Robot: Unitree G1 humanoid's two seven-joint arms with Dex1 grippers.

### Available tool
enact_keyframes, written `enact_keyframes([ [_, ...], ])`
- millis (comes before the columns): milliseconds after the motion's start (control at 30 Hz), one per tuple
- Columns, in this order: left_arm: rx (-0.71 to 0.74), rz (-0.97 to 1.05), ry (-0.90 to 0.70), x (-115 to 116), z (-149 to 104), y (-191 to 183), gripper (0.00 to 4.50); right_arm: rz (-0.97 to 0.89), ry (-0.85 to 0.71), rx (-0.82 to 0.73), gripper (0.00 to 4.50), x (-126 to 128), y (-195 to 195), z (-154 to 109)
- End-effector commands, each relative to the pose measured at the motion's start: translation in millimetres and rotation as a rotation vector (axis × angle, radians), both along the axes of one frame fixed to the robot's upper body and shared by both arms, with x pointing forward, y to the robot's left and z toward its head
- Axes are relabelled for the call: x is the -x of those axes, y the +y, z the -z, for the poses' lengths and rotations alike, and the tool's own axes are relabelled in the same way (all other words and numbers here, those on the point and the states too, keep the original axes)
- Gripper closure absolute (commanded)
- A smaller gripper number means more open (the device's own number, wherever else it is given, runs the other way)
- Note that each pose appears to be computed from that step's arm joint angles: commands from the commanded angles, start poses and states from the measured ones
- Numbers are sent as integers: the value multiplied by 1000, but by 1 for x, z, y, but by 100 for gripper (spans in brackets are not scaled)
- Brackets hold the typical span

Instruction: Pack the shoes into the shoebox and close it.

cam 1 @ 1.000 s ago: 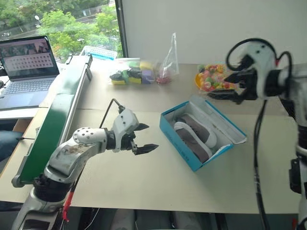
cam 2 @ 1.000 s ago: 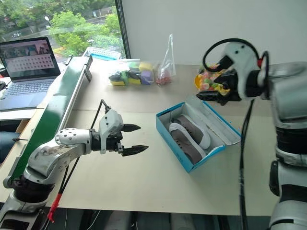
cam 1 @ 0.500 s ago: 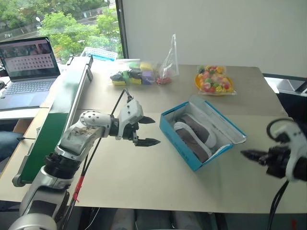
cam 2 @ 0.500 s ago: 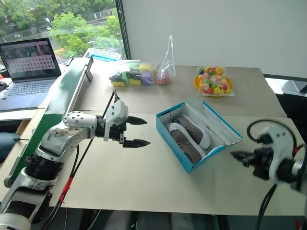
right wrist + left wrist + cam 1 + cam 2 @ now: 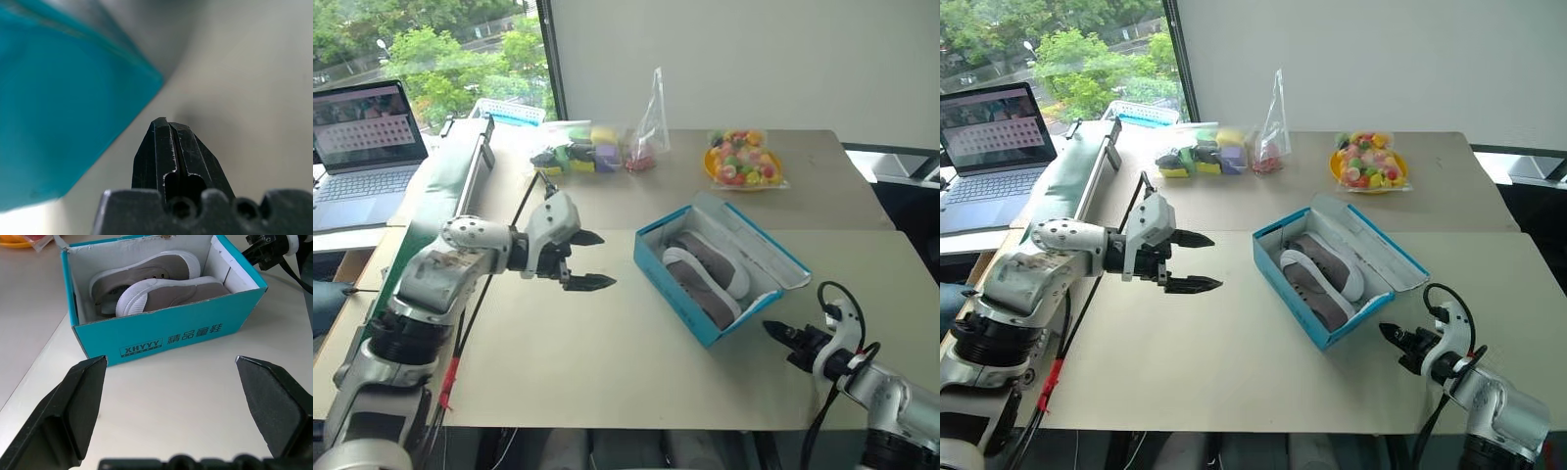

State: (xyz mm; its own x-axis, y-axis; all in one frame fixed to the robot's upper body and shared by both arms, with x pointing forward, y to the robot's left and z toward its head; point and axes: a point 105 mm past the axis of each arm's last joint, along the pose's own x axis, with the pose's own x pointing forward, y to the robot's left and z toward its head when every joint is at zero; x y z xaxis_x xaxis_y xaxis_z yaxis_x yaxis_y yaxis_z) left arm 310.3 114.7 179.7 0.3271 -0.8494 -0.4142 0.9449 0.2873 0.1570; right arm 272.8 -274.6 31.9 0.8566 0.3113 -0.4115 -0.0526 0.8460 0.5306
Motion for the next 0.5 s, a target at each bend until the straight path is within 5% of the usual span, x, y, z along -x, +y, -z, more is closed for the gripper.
enact_keyframes([
  [33,13,5,-44,6,-13,0,0,44,-61,-24,449,-8,-7,-1],
  [500,17,-38,-86,14,-23,-4,0,157,-264,-245,449,-71,-12,-1],
])
